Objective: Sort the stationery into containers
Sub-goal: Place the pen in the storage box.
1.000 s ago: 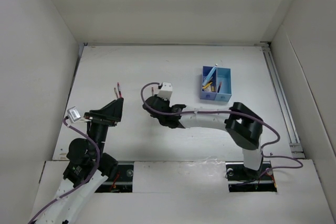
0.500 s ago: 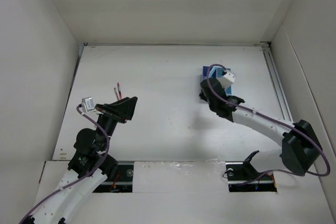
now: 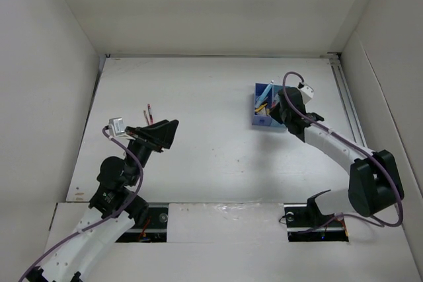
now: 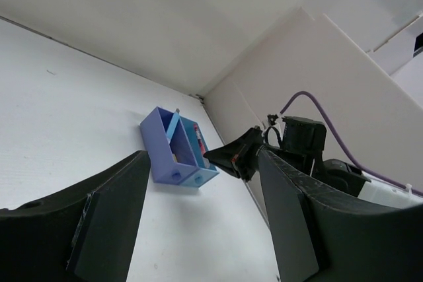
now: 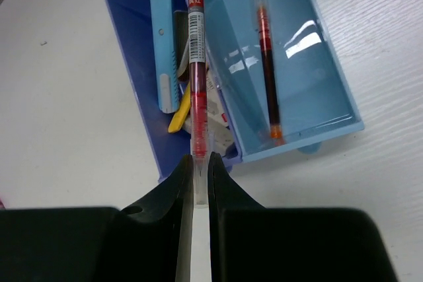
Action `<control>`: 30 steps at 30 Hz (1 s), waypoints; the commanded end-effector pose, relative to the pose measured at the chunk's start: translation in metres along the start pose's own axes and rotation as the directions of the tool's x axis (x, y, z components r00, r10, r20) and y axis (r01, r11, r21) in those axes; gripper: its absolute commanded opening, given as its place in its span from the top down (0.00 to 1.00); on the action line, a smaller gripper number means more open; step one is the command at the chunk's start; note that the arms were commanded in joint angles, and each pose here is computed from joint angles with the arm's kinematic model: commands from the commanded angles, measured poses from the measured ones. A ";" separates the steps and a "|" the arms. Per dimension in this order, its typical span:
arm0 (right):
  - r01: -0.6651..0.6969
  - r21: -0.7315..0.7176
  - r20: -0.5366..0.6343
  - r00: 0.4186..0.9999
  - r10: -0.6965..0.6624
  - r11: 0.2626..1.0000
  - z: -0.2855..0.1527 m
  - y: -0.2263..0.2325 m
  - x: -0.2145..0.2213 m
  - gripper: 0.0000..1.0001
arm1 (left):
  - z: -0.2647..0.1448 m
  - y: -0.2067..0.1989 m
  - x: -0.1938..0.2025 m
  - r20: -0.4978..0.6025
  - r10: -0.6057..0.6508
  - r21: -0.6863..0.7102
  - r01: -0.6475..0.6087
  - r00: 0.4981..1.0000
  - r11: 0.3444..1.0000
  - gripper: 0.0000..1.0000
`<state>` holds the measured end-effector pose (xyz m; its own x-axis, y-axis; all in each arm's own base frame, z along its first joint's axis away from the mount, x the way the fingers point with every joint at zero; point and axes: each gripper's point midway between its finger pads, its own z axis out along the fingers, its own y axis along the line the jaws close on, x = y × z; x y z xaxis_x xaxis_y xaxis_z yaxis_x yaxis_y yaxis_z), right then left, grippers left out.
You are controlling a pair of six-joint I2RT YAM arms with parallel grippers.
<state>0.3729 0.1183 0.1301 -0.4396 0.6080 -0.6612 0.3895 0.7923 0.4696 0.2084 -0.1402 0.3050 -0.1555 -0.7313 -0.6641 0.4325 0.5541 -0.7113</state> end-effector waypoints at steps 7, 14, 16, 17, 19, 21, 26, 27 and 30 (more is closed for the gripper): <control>0.000 -0.004 -0.025 1.000 0.000 1.000 0.020 -0.007 -0.016 1.00 | 0.007 -0.012 0.005 -0.013 0.018 0.071 -0.017 1.000 0.997 0.37; -0.001 0.021 -0.022 1.000 0.001 1.000 0.029 -0.016 -0.025 1.00 | 0.012 -0.011 0.009 -0.026 0.020 0.071 -0.018 0.999 0.997 0.37; -0.001 0.030 -0.013 1.000 0.001 1.000 0.031 -0.016 -0.027 1.00 | 0.011 -0.014 0.008 -0.024 0.018 0.085 -0.016 1.000 0.996 0.37; 0.009 0.048 0.006 1.000 -0.009 0.999 0.032 -0.020 -0.030 1.00 | 0.013 -0.012 0.010 -0.032 0.020 0.078 -0.017 0.999 0.997 0.37; 0.009 0.048 0.007 1.000 -0.009 0.999 0.034 -0.018 -0.031 1.00 | 0.015 -0.009 0.012 -0.033 0.021 0.064 -0.019 0.999 0.998 0.37; 0.009 0.055 0.013 1.000 -0.009 0.998 0.036 -0.018 -0.033 1.00 | 0.014 -0.011 0.013 -0.042 0.022 0.073 -0.019 0.999 0.997 0.37; -0.005 0.090 0.013 1.000 0.004 0.996 0.046 -0.021 -0.039 1.00 | 0.015 -0.009 0.012 -0.035 0.030 0.067 -0.028 0.999 0.997 0.37; -0.001 0.099 0.004 1.000 0.001 0.995 0.049 -0.024 -0.036 1.00 | 0.015 -0.009 0.012 -0.035 0.030 0.067 -0.028 0.999 0.997 0.37; 0.005 0.111 -0.008 1.000 -0.004 0.994 0.052 -0.024 -0.035 1.00 | 0.014 -0.010 0.013 -0.041 0.031 0.073 -0.028 0.999 0.997 0.37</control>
<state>0.4095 0.0797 0.0963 -0.4815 0.6044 -0.6347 0.4736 0.7888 0.3918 0.2176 -0.1588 0.2939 -0.2050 -0.6914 -0.6928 0.4530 0.5604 -0.6933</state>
